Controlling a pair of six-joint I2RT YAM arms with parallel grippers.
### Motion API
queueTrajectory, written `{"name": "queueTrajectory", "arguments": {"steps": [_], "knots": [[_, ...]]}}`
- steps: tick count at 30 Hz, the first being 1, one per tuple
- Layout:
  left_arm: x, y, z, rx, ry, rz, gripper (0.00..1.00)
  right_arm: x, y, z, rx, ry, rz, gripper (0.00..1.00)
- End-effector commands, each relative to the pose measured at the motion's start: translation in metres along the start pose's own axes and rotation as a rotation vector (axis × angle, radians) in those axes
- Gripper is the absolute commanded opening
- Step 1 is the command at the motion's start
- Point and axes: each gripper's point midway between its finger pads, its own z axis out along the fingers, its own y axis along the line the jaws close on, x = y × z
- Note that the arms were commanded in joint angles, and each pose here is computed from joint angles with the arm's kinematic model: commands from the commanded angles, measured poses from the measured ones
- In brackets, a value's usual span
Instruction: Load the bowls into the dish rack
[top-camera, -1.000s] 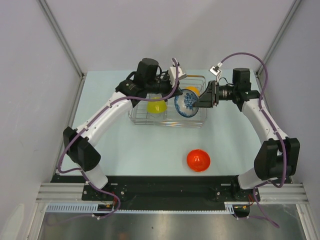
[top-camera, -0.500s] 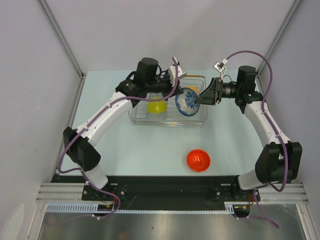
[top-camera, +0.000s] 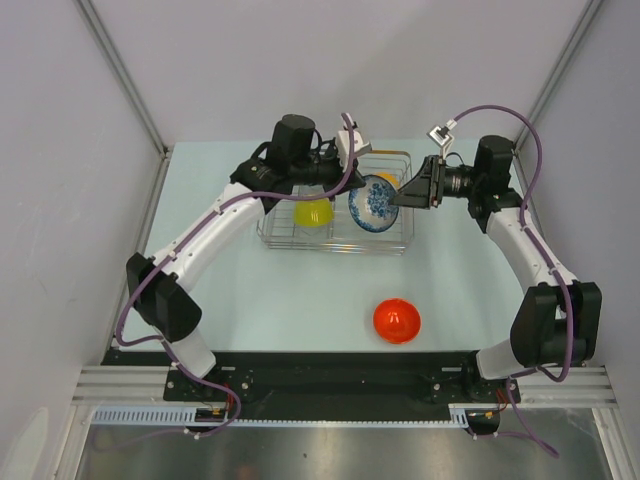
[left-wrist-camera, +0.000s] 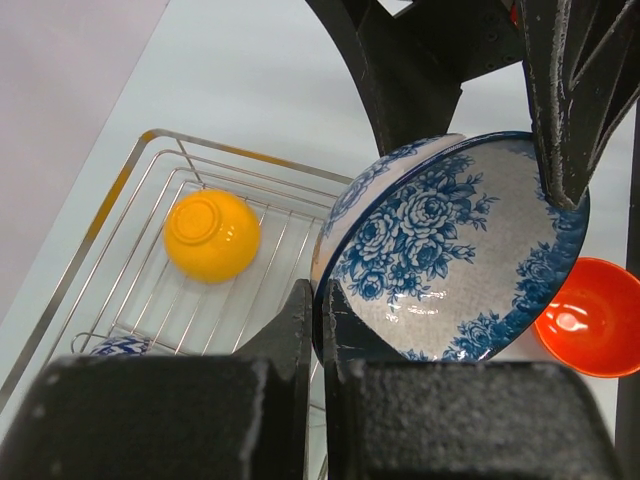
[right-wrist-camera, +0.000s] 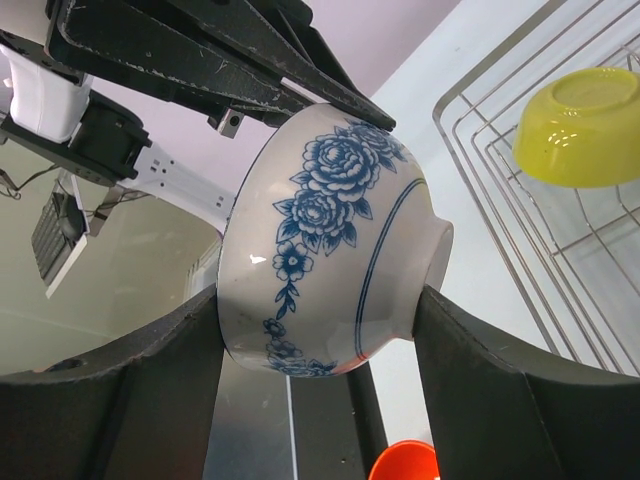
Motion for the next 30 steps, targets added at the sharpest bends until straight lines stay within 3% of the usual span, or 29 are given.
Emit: {"name": "queueTrajectory", "arguments": {"steps": [1,3,5,8,9,11,12,13,22,24,30], "knots": [[-0.025,0.005,0.002,0.002,-0.078,0.035,0.00,-0.002,0.044,0.000,-0.103,0.038,-0.080,0.09],[-0.024,0.005,0.003,0.005,-0.079,0.032,0.00,-0.004,0.045,0.000,-0.103,0.036,-0.083,0.01],[-0.026,0.004,0.002,0.007,-0.084,0.030,0.00,-0.004,0.044,0.001,-0.102,0.034,-0.084,0.00],[-0.029,0.003,0.000,0.008,-0.091,0.025,0.13,-0.005,0.042,0.002,-0.099,0.031,-0.081,0.00],[-0.030,0.003,-0.001,0.007,-0.094,0.024,0.30,-0.006,0.042,0.001,-0.096,0.027,-0.081,0.00],[-0.034,0.001,-0.005,0.005,-0.102,0.022,0.46,-0.006,0.038,0.002,-0.086,0.022,-0.078,0.00],[-0.035,0.001,-0.006,0.004,-0.104,0.024,0.61,-0.007,0.037,0.002,-0.082,0.020,-0.078,0.00],[-0.035,0.001,-0.007,0.001,-0.104,0.020,0.65,-0.007,0.036,0.002,-0.076,0.015,-0.081,0.00],[-0.041,0.005,-0.018,-0.032,-0.117,0.029,0.65,-0.005,0.016,0.001,0.006,0.008,-0.047,0.00],[-0.047,0.007,-0.025,-0.045,-0.122,0.034,0.62,-0.011,0.010,0.002,0.055,0.003,-0.122,0.00],[-0.040,0.027,-0.054,-0.180,-0.044,0.067,0.60,-0.011,-0.028,0.004,0.268,0.027,-0.124,0.00]]}}
